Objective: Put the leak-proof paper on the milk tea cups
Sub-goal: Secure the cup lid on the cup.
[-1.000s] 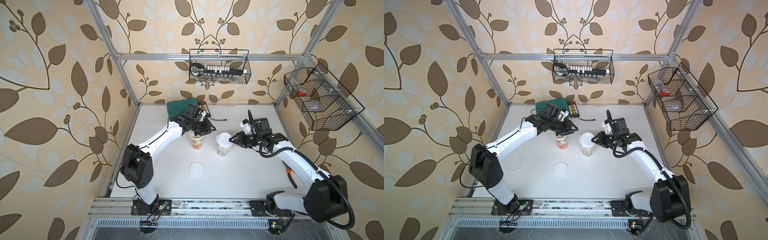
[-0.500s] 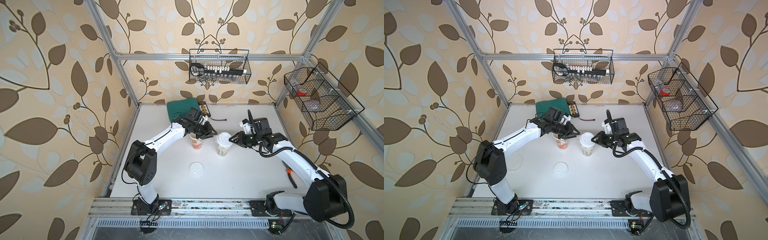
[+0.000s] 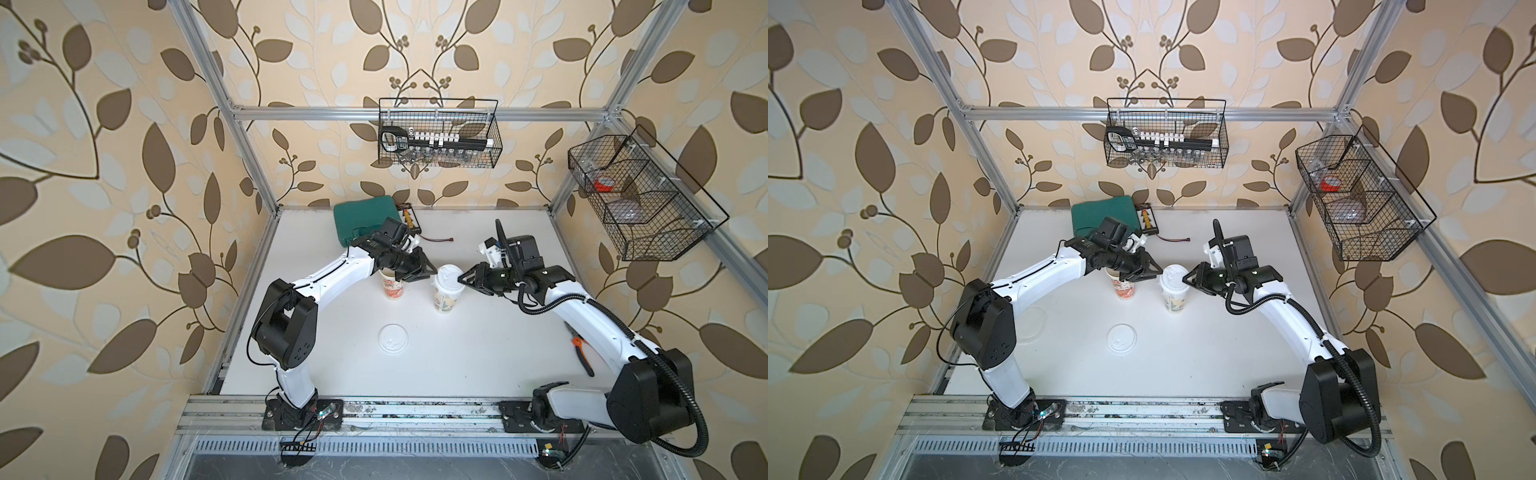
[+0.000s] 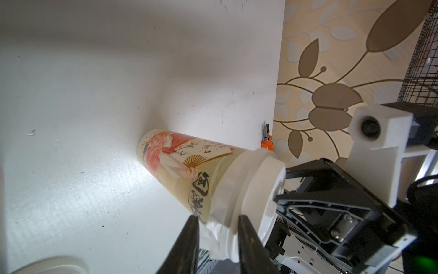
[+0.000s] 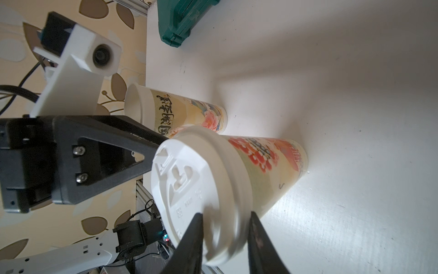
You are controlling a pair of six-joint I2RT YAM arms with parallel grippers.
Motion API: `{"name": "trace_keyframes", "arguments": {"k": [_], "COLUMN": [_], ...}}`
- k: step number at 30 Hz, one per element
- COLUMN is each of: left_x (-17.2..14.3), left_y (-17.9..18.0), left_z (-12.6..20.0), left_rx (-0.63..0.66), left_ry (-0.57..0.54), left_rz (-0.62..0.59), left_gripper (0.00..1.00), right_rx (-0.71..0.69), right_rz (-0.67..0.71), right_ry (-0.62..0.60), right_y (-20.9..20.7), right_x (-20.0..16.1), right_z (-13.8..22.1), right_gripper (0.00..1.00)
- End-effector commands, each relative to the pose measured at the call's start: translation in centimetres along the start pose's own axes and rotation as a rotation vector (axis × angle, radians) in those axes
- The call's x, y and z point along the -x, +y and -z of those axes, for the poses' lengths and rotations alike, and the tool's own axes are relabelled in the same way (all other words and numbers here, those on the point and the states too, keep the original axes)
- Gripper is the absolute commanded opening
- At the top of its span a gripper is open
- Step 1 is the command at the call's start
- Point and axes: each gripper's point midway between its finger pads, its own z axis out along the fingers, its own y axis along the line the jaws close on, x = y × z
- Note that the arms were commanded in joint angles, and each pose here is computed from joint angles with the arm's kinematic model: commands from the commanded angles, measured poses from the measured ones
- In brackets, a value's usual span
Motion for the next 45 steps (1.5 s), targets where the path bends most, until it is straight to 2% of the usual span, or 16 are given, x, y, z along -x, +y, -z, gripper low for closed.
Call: {"name": "trace_keyframes", "arguments": {"k": [1, 6, 23, 41, 45], "left_x": [-1.5, -2.2, -4.9, -5.9, -6.1], "left_y": [1.7, 3.2, 7.7, 10.9, 10.9], "left_z": [-1.1, -1.8, -3.5, -3.8, -3.9], "left_rx": [0.086, 0.171, 0.349, 0.461, 0.452], "left_ry": [0.041, 0.058, 0.13, 0.155, 0.161], "left_rz": [-0.008, -0.011, 0.015, 0.033, 0.037], "left_gripper": [0.28, 0.24, 0.22, 0.22, 0.22], "right_rx": [-0.085, -0.089, -0.092, -0.093, -0.093], "right_rz": [-0.034, -0.037, -0.041, -0.041, -0.039], "right_ry": [0.057, 0.058, 0.06, 0.058, 0.055], "right_y": [-2.6, -2.8, -3.1, -3.1, -3.1], "right_x": [-1.6, -1.7, -1.9, -2.1, -2.0], "right_z": [-0.9, -1.0, -1.1, -1.0, -1.0], "right_gripper": [0.3, 0.3, 0.29, 0.29, 0.29]}}
